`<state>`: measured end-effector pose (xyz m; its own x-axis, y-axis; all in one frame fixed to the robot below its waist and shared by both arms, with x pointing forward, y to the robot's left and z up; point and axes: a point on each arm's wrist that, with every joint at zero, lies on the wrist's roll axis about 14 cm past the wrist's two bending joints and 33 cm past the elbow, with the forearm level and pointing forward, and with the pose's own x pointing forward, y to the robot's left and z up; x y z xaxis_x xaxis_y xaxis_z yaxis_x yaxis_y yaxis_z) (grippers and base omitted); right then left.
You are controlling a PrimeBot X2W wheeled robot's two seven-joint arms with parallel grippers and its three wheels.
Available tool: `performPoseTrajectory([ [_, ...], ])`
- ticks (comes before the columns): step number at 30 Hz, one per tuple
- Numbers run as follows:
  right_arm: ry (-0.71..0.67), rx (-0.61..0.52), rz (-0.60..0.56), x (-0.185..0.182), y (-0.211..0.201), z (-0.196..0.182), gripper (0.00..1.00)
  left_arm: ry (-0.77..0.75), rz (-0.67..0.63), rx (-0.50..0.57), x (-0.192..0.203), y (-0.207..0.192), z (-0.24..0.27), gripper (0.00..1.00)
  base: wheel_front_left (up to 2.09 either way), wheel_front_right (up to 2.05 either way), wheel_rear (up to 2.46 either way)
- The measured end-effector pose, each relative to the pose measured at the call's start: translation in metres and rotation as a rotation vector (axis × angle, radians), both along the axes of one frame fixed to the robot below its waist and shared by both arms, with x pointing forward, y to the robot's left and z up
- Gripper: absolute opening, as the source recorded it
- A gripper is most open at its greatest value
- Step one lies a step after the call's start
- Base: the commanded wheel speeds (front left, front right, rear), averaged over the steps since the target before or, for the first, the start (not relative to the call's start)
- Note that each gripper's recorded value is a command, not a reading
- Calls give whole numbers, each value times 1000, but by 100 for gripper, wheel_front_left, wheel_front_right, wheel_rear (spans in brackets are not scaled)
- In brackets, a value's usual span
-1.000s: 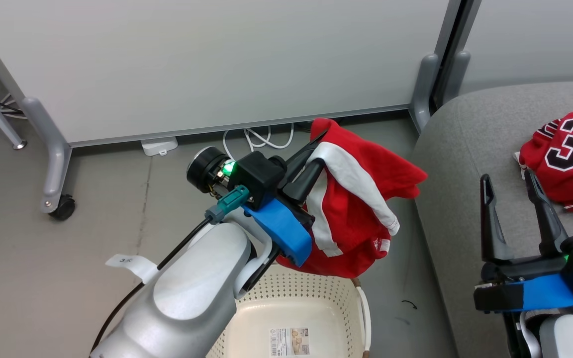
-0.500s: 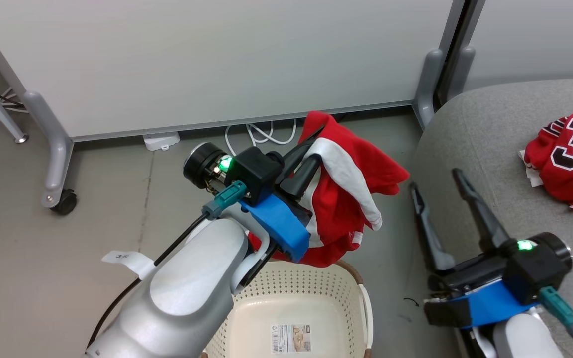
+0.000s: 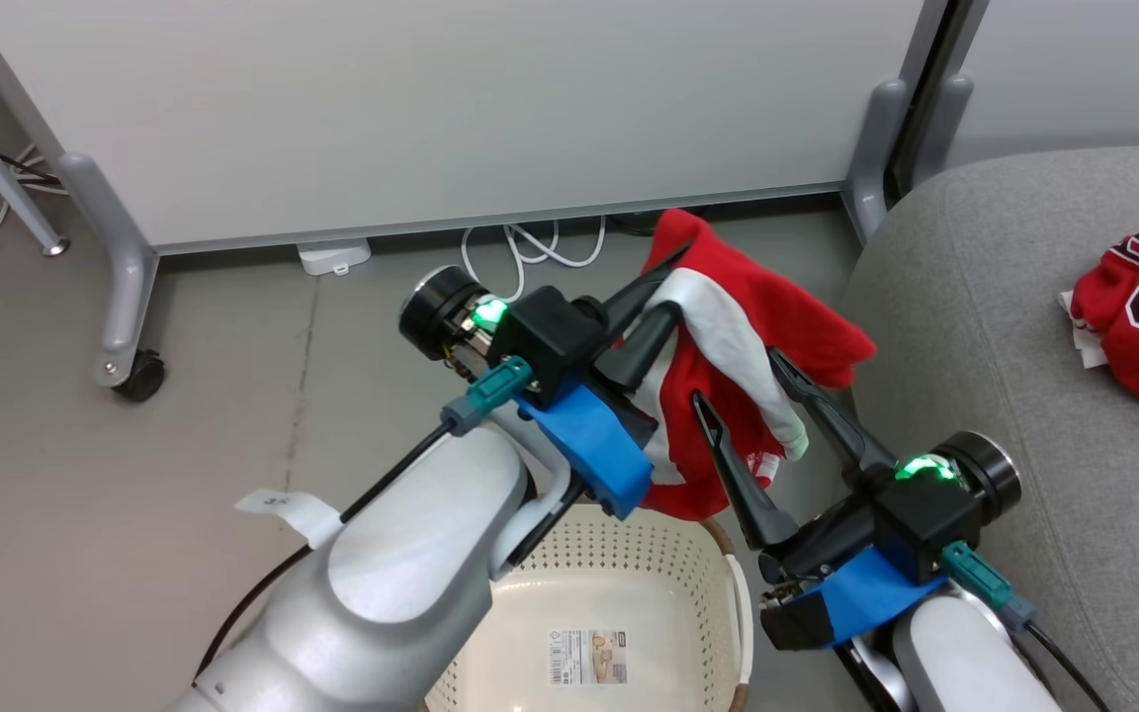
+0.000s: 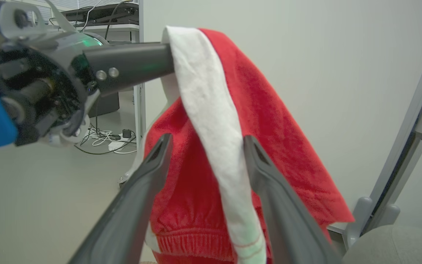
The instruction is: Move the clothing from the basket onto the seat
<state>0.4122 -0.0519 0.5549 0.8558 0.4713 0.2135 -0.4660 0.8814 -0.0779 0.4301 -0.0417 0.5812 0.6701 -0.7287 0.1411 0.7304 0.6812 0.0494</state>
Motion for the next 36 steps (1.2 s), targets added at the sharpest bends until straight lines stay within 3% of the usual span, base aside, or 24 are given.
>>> performPoseTrajectory([
  [19, 29, -85, -12, 27, 8, -17, 100, 3, -86, 6, -17, -25, -4, 0, 0, 0, 0],
  [20, 33, -81, -11, 28, 8, -18, 90, 3, -88, 5, -17, -26, -4, 0, 0, 0, 0],
  [21, 37, -76, -10, 28, 9, -18, 33, 3, -91, 6, -18, -26, -4, 0, 0, 0, 0],
  [22, 48, -74, -10, 29, 9, -21, 0, 3, -92, 5, -18, -27, -3, 0, 0, 0, 0],
  [36, 54, -48, -14, 29, 10, -18, 0, 0, -89, 1, -19, -27, -1, 0, 0, 0, 0],
])
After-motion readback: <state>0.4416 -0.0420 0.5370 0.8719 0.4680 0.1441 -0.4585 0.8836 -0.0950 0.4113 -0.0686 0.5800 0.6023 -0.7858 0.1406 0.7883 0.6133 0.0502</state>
